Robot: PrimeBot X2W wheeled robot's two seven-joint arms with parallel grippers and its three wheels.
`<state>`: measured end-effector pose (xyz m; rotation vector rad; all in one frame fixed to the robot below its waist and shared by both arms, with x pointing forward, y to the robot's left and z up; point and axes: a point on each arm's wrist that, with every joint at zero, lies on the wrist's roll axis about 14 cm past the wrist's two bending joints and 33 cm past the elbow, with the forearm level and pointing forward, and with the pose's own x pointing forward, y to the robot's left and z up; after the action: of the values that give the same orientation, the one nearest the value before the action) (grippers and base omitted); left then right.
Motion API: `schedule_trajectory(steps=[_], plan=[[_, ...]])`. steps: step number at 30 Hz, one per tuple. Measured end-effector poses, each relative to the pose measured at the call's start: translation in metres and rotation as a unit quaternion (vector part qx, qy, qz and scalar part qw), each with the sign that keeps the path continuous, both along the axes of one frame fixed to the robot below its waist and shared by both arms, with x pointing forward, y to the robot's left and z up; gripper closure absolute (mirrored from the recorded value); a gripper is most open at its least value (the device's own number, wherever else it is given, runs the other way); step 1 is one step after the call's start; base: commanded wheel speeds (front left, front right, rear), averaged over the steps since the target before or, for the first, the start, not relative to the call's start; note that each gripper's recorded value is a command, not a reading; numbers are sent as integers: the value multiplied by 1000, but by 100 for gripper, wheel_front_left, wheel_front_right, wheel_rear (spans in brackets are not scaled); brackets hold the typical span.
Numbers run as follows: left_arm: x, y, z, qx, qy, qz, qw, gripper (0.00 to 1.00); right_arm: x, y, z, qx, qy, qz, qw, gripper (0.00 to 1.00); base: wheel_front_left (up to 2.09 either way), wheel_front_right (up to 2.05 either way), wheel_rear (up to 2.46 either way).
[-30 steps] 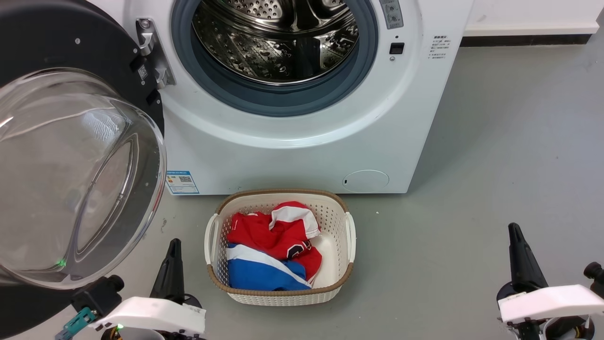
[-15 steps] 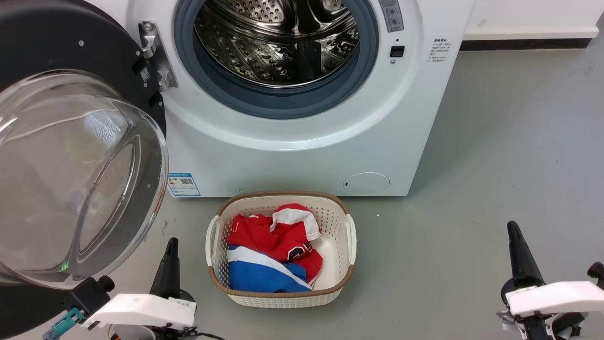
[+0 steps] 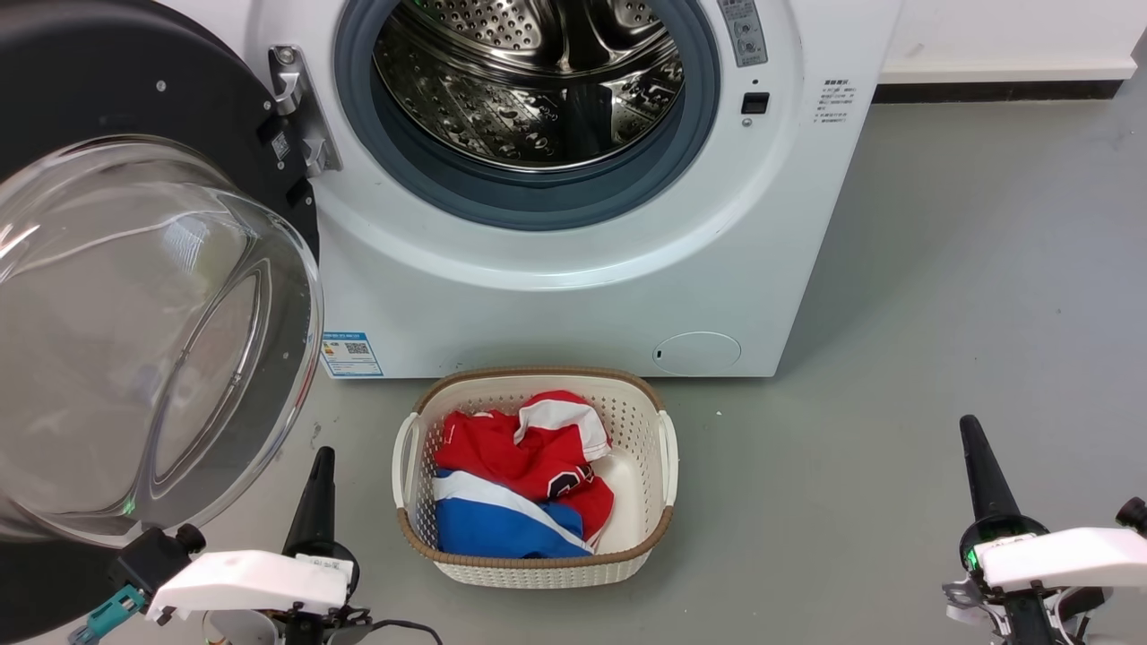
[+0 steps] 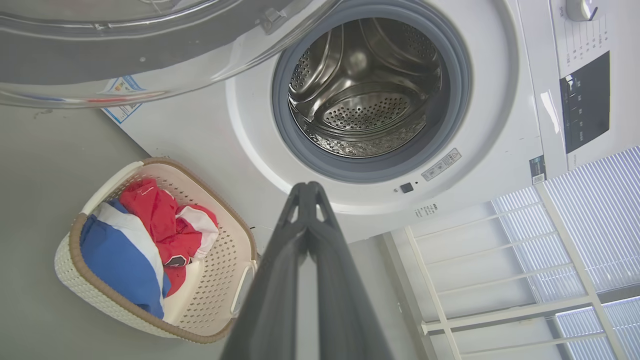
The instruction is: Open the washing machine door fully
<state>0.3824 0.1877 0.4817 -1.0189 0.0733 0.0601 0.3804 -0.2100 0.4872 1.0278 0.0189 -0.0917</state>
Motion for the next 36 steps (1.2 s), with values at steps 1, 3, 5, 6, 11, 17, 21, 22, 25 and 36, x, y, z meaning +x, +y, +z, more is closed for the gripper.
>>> schedule_trajectory(steps=[1,3,5,6,11,17,21,22,25,36], plan=[[0,0,0,-6,0,0,1000,100,0,0,0,5,0,0,1000,100,0,0,0],[0,0,0,-16,-1,0,1000,100,0,0,-1,15,1,1,1000,100,0,0,0],[0,1,1,-27,-1,1,1000,100,0,1,0,26,0,1,1000,100,0,0,0],[0,1,1,-33,-2,1,999,100,0,1,0,32,0,1,999,100,0,0,0],[0,2,1,-58,-1,2,998,100,0,1,0,57,-1,1,998,100,0,0,0],[2,3,4,-88,-5,3,996,100,2,2,3,85,-6,4,996,100,0,0,0],[2,4,5,-106,-7,4,994,100,3,3,4,104,-7,5,995,100,0,0,0],[2,4,6,-111,-8,4,994,100,3,3,4,108,-7,6,994,100,0,0,0],[2,5,6,-125,-8,5,992,100,3,4,5,122,-10,7,992,100,0,0,0],[4,6,11,-170,-17,5,985,100,4,6,7,167,-14,11,986,100,0,0,0]])
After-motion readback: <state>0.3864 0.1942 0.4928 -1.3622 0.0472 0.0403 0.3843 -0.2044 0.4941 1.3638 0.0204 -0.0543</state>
